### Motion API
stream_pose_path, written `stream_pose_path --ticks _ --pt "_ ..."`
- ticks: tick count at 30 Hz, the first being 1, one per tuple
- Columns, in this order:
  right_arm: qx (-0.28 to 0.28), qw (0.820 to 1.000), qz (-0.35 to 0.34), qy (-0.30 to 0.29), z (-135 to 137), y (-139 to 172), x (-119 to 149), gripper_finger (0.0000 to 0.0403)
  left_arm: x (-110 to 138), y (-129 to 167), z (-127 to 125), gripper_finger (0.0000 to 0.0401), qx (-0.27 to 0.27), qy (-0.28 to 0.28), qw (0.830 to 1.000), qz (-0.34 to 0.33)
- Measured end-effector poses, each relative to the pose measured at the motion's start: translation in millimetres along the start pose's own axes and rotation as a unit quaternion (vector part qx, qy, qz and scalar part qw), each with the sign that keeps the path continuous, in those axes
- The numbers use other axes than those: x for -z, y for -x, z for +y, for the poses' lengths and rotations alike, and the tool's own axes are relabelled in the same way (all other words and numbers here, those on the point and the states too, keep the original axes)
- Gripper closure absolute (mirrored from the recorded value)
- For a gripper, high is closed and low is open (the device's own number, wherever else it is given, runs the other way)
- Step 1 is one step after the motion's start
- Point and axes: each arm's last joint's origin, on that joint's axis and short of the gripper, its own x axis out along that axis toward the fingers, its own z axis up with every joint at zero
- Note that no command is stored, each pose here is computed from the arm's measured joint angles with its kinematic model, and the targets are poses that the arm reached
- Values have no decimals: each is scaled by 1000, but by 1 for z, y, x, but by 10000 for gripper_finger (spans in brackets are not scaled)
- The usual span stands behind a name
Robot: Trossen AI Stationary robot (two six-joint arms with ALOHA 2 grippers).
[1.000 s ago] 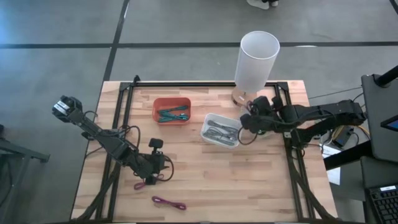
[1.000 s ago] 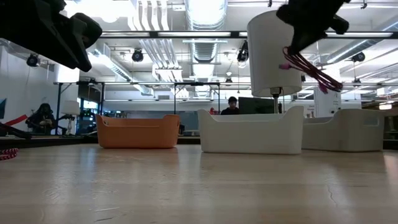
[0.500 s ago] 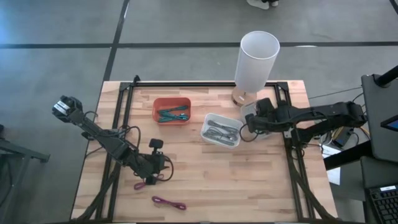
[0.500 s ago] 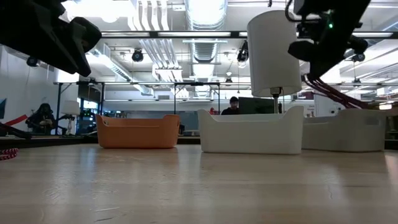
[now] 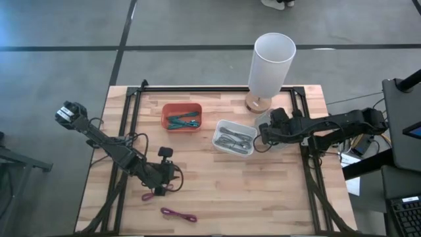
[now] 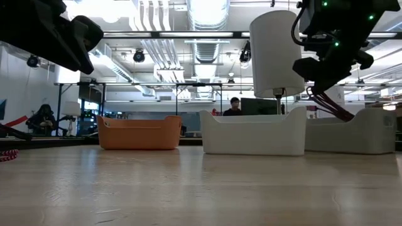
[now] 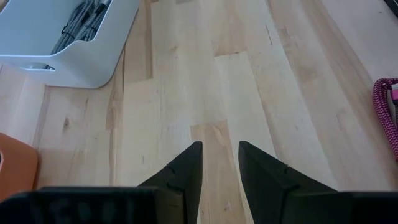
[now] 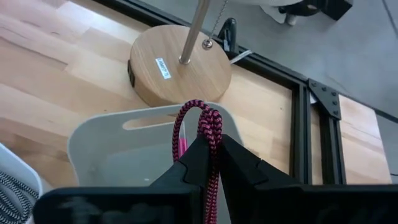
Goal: Pick & Place USB Port
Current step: Put the bottom right pink charger cable into the gray bin
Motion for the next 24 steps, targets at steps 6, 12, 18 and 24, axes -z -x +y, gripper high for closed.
stream_pose_path --ticks 6,12,18,24 --pt "-7 999 7 -34 2 -2 2 374 0 0 0 286 0 0 1000 0" --pt "-19 998 25 -49 6 -10 13 374 0 0 0 286 0 0 1000 0" --pt "-10 998 38 -50 2 -20 28 373 0 0 0 286 0 -1 1000 0" --pt "-14 996 72 -42 1 -23 36 352 0 0 0 286 0 -1 1000 0"
